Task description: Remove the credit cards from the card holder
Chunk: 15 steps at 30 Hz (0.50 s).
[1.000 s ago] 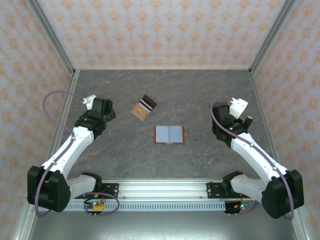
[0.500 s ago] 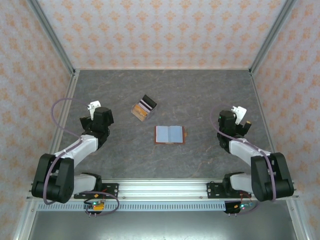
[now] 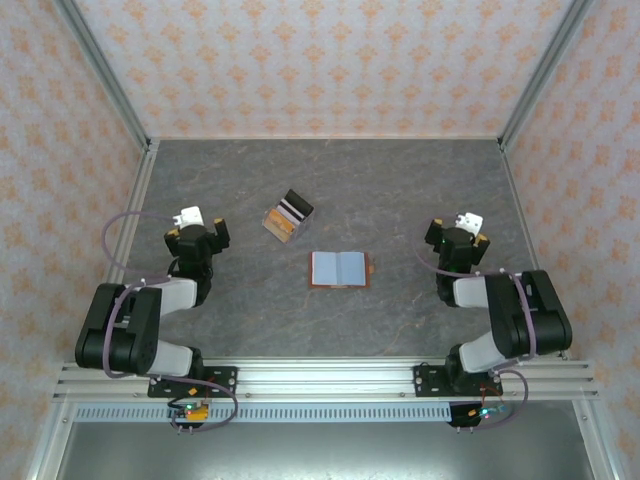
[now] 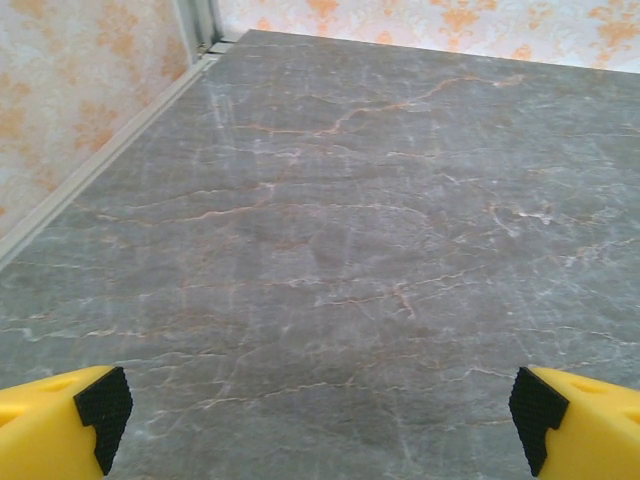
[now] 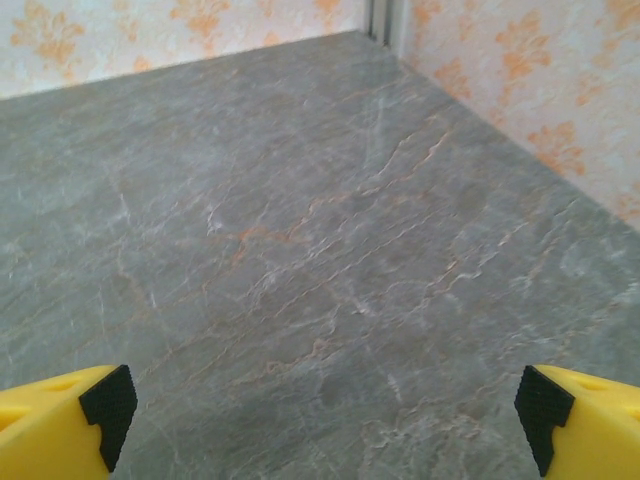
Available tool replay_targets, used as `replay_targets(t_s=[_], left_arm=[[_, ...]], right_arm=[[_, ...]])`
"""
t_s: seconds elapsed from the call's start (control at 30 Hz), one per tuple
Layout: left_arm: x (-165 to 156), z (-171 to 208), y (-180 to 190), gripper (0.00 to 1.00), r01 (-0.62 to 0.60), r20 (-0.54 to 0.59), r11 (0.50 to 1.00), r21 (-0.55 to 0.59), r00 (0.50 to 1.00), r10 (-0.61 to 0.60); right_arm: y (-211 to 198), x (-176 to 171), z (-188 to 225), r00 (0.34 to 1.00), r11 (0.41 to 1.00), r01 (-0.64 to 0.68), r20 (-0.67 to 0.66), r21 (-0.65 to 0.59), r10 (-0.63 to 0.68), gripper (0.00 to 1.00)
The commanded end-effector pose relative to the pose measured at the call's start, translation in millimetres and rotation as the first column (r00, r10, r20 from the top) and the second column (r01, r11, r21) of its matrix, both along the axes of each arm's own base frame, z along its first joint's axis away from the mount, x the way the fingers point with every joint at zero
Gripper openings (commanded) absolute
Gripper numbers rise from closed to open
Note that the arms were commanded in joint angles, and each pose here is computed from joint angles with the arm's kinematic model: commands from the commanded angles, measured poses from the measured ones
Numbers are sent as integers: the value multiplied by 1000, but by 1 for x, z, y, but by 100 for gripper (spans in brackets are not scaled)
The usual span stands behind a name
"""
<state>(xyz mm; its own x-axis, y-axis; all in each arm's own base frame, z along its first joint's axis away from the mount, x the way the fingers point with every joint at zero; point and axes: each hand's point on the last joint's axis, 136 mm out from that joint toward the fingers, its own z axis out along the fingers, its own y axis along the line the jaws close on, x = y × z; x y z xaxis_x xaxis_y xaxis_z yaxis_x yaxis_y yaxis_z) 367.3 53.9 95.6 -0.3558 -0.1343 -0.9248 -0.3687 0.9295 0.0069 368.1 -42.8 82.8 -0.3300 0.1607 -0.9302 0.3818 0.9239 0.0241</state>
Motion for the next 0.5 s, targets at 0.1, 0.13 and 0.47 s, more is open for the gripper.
replay_targets(t_s=[0.1,0.13,0.47], left_arm=[[15,4,-5,100,42,36,999,13,998,-42],[16,1,-8,100,55,24,998,18,998,-55],[17,3,-10,100,26,7,997,71,1000,-27]], right_arm=[[6,17,12,999,999,-40,24,1,40,100],[4,20,11,999,1000,-31,8,2,31,100],[4,20,10,999,999,-38,7,13,38,100]])
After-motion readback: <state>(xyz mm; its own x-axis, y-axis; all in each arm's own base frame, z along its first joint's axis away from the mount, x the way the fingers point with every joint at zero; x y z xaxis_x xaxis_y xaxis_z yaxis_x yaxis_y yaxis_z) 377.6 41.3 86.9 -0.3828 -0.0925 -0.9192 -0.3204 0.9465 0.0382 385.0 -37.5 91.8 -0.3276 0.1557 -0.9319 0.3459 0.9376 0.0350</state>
